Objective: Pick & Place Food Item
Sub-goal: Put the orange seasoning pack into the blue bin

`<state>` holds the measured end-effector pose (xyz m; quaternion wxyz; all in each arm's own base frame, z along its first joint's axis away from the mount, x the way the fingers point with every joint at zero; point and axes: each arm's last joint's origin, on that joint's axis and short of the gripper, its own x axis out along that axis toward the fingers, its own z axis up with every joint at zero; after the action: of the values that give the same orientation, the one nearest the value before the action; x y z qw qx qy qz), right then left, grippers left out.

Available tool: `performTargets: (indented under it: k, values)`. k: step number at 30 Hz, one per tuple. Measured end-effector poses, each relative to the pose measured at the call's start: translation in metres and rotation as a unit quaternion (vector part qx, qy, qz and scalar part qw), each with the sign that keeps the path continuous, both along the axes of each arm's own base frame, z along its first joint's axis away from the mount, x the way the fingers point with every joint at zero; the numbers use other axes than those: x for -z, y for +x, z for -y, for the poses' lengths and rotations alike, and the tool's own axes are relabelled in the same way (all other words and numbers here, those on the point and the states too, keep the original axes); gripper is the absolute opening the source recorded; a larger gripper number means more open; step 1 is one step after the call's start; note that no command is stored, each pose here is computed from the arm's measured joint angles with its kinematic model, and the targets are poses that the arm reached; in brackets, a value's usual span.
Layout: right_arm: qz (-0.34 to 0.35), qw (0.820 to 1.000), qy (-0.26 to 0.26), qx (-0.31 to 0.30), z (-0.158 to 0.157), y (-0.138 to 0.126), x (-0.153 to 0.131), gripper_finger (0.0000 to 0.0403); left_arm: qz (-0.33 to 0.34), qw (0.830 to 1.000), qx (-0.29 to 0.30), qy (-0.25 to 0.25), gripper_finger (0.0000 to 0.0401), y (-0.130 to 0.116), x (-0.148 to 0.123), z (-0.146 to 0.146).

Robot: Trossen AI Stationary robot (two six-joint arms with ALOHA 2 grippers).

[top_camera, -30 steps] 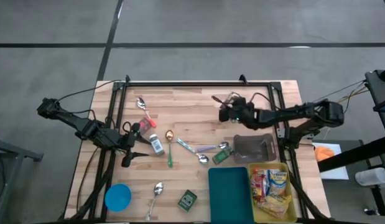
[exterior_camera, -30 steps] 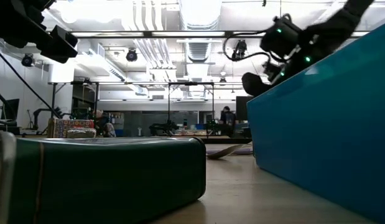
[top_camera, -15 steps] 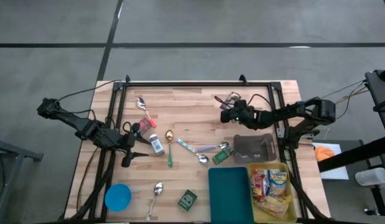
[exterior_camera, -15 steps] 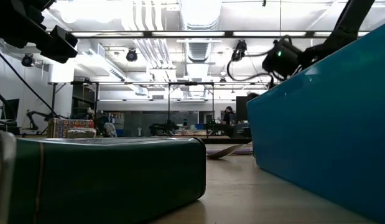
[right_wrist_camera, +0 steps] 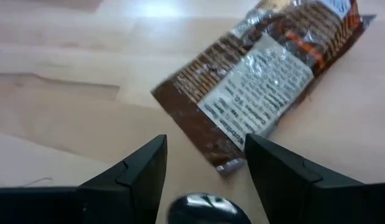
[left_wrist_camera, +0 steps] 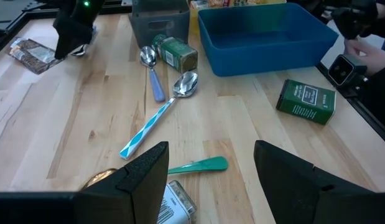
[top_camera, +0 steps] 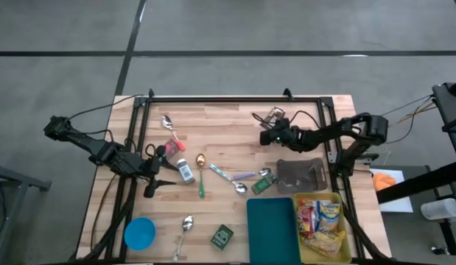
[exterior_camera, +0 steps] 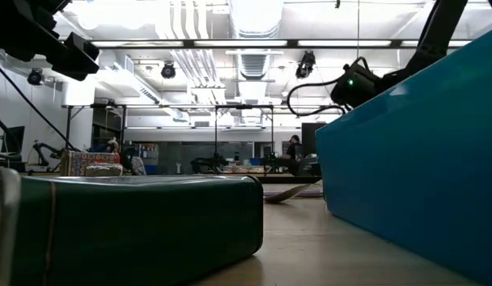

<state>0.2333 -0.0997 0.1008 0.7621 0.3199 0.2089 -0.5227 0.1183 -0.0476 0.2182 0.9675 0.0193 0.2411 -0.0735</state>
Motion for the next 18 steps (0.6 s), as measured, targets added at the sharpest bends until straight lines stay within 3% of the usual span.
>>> performTargets:
  k: [8, 18]
  values:
    - [0.003, 0.999, -0.032, -0.011, 0.005, 0.005, -0.014, 0.0213, 0.000, 1.000, 0.000, 0.000, 0.0241, 0.000, 0.000, 0.000]
    - [-0.016, 1.000, 0.002, -0.010, 0.012, 0.004, 0.003, 0.0213, 0.000, 1.000, 0.000, 0.000, 0.0241, 0.000, 0.000, 0.000]
